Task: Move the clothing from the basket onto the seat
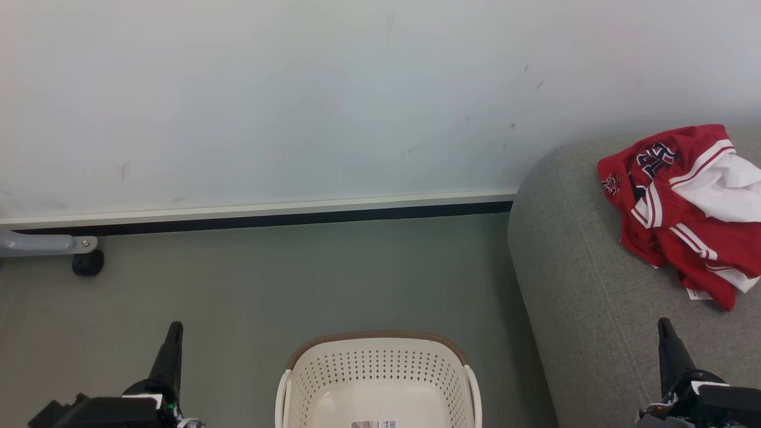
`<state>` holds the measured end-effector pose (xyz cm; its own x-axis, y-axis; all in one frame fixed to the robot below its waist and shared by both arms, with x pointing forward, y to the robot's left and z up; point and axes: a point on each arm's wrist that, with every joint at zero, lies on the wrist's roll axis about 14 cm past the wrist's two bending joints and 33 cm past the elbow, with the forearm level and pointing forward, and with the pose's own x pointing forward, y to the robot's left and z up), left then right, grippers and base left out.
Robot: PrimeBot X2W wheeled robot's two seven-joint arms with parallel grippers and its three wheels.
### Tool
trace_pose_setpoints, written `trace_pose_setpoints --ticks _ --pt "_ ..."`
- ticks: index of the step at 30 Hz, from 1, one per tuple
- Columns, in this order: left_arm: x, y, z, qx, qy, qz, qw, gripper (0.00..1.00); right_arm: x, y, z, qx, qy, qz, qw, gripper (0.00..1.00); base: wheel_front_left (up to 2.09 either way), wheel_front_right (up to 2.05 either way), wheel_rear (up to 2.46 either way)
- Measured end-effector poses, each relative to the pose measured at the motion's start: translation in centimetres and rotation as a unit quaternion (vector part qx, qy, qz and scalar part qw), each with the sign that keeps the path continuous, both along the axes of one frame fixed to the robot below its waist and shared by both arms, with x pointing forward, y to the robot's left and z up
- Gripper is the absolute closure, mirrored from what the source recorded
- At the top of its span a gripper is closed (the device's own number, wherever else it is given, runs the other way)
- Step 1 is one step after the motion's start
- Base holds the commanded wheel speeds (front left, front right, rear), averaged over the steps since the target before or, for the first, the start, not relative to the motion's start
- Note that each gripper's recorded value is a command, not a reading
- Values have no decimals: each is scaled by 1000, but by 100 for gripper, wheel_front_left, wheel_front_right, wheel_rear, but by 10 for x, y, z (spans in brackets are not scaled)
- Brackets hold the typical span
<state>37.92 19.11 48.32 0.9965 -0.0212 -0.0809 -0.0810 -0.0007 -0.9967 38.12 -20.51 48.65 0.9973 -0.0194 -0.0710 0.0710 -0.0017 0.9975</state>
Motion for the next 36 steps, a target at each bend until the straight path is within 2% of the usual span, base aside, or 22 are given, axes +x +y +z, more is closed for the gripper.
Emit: trace_pose_setpoints --ticks 36 --pt "0 0 0 0 0 0 1000 100 0 0 0 0 -1 0 1000 100 0 0 0"
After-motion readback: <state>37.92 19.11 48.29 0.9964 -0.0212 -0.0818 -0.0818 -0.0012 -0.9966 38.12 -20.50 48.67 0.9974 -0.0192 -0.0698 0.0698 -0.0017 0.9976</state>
